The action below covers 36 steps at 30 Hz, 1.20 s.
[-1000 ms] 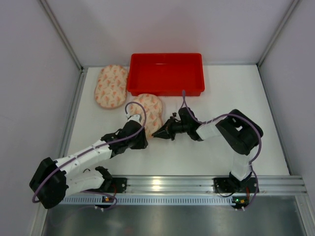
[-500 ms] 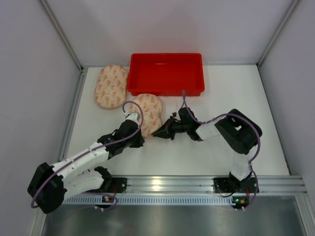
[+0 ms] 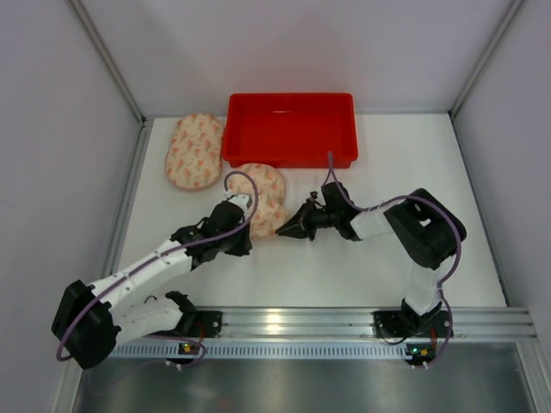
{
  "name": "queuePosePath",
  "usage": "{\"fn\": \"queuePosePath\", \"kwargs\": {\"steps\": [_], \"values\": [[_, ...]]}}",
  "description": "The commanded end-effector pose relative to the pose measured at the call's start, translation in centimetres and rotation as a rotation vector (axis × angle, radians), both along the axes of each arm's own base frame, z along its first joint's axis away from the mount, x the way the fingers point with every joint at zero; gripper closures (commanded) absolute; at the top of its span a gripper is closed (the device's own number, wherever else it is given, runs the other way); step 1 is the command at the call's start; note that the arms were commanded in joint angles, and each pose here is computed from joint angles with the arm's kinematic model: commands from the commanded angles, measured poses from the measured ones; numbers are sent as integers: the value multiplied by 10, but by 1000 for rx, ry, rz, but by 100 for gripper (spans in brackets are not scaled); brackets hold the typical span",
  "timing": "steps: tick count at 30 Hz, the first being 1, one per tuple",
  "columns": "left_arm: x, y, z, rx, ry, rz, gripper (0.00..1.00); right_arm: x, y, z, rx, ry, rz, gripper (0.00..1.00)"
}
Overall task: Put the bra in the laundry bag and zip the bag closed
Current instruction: Zip the laundry bag at the center of the board.
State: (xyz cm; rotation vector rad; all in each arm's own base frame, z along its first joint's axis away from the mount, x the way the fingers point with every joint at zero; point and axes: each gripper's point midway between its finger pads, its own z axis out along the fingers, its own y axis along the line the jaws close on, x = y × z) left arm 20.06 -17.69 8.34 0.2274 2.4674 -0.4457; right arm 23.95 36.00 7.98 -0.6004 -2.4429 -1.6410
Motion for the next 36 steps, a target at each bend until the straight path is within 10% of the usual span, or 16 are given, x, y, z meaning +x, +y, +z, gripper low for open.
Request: {"fn": "queuePosePath", "kwargs": {"steps": [1, 18, 27, 32, 36], "values": [[6, 4, 4, 46, 32, -39, 100, 13, -14, 8, -15, -79, -24, 100], [61, 27, -6, 172, 117, -78, 100, 22, -51, -16, -124, -97, -14, 100], [46, -7, 4, 49, 105, -381, 100, 39, -64, -15, -167, -170, -19, 100], [37, -31, 19, -20, 13, -469, 100, 39, -63, 5, -143, -173, 6, 35], [33, -55, 25, -91, 25, -432, 100, 19, -68, 18, -134, -123, 40, 29]]}}
